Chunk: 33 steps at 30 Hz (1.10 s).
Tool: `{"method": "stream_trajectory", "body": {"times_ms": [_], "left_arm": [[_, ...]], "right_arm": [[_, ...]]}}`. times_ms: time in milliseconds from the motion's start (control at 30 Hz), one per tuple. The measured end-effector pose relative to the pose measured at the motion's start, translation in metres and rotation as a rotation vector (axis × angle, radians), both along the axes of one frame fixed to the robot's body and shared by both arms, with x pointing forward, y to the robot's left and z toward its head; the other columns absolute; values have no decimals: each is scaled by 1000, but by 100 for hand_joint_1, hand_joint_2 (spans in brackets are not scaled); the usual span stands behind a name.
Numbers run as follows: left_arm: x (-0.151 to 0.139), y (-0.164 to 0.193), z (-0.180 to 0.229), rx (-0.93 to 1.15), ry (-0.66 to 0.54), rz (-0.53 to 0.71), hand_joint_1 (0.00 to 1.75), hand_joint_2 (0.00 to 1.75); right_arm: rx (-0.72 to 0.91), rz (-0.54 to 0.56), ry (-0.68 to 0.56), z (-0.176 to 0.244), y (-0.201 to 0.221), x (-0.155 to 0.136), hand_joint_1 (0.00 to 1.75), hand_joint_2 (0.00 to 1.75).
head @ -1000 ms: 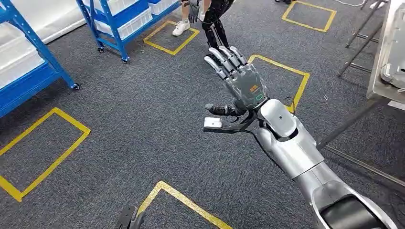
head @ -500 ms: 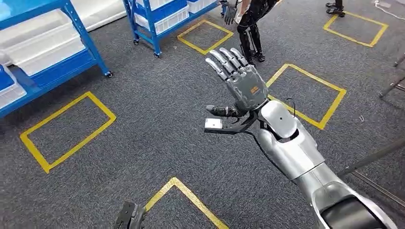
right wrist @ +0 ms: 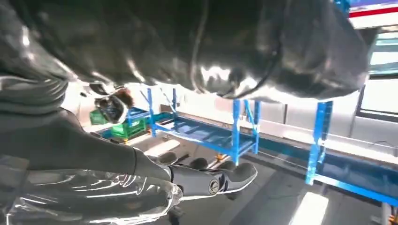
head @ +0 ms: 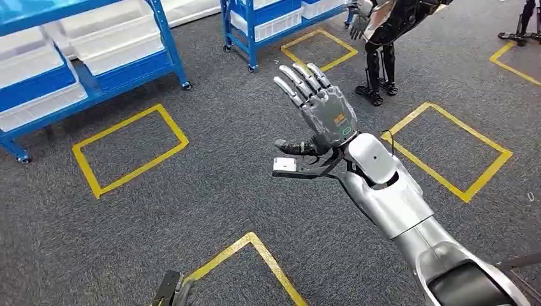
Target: Take the parts from the cabinet and place them on the table.
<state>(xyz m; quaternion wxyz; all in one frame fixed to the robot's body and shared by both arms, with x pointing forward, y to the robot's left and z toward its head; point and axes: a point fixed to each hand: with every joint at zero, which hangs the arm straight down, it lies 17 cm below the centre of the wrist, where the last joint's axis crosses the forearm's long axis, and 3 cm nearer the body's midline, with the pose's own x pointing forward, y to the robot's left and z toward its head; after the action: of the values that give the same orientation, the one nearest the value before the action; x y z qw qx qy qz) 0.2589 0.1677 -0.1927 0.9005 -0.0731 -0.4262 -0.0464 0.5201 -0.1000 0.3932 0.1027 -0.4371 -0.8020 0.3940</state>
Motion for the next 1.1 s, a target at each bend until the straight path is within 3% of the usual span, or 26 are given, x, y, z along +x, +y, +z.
{"method": "stream_trajectory", "body": {"times_ms": [1100], "left_arm": [[-8,4,-4,1,9,12,0,0]], "right_arm": [[9,-8,43,-24,5,3,0,0]]}}
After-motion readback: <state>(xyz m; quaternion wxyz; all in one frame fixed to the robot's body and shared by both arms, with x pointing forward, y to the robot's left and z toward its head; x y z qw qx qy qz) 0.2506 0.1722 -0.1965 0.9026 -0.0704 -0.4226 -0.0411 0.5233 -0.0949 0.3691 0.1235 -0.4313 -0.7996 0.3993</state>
